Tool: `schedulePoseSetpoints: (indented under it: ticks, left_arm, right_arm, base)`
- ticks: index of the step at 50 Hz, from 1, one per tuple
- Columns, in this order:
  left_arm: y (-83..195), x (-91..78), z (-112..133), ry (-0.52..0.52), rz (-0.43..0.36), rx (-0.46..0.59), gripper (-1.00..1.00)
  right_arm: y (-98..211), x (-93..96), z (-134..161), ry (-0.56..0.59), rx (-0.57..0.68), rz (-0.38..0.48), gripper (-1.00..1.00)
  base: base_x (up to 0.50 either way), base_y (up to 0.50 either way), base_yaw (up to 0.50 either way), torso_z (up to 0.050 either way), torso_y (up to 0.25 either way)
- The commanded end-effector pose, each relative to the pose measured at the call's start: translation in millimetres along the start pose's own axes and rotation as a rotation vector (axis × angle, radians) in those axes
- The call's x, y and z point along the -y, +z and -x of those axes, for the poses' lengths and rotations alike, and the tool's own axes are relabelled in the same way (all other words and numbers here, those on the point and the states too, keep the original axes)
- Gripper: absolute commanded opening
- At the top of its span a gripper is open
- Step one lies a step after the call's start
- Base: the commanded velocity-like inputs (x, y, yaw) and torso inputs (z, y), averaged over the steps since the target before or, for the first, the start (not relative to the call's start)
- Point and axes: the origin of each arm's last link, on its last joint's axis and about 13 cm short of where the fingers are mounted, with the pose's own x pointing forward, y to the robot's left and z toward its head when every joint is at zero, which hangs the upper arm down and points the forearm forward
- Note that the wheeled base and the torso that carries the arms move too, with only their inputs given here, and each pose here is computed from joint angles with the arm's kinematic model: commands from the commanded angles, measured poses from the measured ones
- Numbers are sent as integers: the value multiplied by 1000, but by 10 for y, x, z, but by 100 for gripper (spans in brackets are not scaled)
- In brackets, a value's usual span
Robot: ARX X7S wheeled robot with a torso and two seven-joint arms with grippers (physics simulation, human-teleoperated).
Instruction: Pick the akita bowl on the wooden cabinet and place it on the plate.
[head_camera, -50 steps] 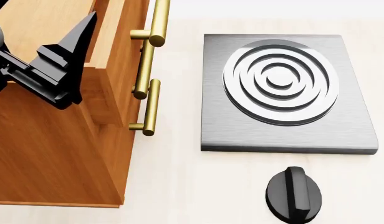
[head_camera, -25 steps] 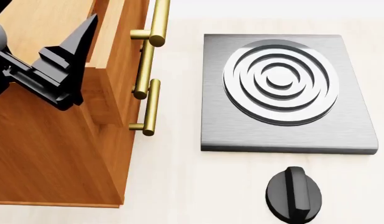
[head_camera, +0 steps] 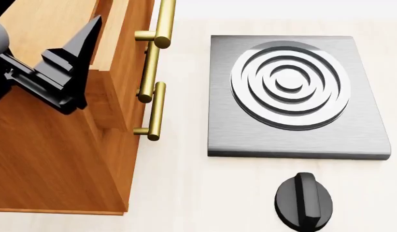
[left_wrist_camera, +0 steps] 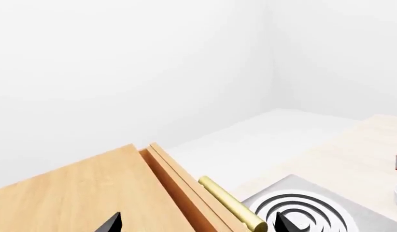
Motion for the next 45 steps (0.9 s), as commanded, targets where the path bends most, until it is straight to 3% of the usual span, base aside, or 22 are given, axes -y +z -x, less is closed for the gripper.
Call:
schedulePoseSetpoints:
  ticks: [1,19,37,45]
  left_arm:
    - [27,-2,4,0,-2,6,100]
    - [10,-18,25,7,3,6,100]
    - [51,-33,70,15,7,19,100]
    - [66,-36,74,16,7,22,100]
  right_arm:
    - [15,5,21,12,1,14,100]
    - [48,12,50,21,7,23,100]
    - [231,238,189,-12,49,13,100]
    - [318,119,276,28,96,51,100]
  base:
    - [0,0,0,0,0]
    - [0,0,0,0,0]
    - [0,0,0,0,0]
    - [0,0,0,0,0]
